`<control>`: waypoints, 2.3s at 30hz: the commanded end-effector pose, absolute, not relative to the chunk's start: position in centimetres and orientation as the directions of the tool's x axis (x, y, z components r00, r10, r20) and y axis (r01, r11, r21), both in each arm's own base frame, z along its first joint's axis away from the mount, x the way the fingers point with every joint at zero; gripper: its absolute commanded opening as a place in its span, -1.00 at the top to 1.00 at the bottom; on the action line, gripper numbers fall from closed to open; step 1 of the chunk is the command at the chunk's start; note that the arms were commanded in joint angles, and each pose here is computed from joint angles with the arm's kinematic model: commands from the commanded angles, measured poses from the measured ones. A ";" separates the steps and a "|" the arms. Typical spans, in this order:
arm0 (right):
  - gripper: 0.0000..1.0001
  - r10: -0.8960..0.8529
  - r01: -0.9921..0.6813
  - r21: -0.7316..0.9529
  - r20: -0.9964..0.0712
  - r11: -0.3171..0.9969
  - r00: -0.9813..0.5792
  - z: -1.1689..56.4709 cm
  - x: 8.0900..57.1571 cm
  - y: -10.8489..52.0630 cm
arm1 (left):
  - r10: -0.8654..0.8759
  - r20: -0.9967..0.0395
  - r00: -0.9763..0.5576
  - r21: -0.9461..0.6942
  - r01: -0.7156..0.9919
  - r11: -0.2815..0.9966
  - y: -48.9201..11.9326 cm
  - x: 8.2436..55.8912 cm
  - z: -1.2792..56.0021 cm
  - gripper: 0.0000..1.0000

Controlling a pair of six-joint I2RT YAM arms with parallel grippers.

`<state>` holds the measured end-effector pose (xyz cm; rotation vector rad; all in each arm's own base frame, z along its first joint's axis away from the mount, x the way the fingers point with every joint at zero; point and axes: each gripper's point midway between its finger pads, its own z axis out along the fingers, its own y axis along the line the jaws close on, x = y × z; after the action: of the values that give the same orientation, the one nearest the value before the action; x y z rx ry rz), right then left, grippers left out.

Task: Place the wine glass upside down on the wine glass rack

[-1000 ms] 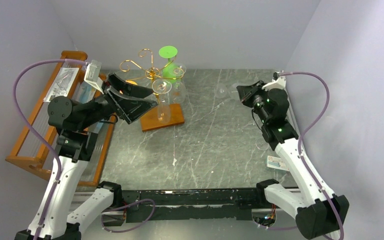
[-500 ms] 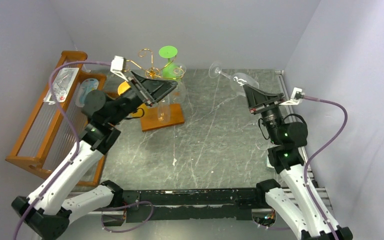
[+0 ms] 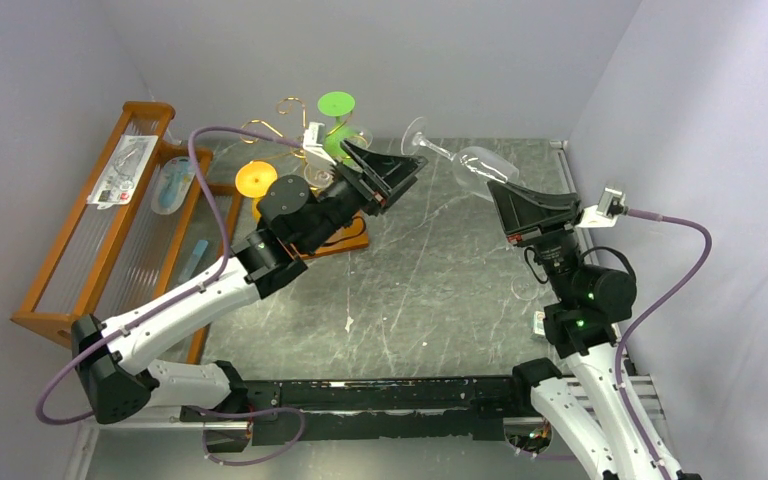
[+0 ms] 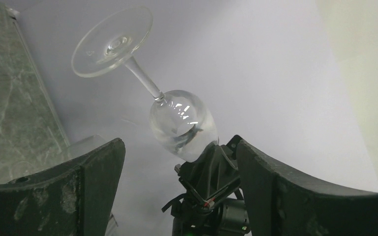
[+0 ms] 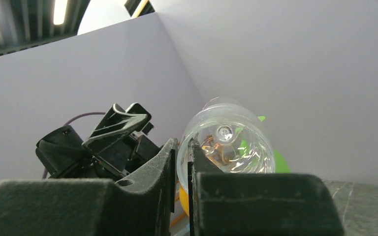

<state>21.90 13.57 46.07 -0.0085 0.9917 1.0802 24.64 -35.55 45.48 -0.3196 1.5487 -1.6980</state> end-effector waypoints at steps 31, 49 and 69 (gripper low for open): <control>0.89 0.730 -0.897 0.299 -0.682 0.325 0.038 48.6 17.1 16.1 | -0.919 -0.155 -0.364 -0.888 0.459 -0.032 -35.5 27.2 50.8 0.90; -0.61 0.458 -0.817 0.294 -0.888 0.496 -0.041 45.2 17.6 16.9 | -0.542 -0.836 0.088 -0.190 0.881 0.435 -35.3 20.5 51.0 0.90; -0.44 0.463 -0.716 0.666 -0.713 0.211 -0.526 47.3 19.5 20.8 | -0.119 -0.880 0.461 0.385 0.836 0.390 -37.6 19.5 45.2 0.90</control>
<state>18.62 20.58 48.08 -0.3592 1.3879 1.4664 20.19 -37.15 45.01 0.8687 0.9856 -0.7825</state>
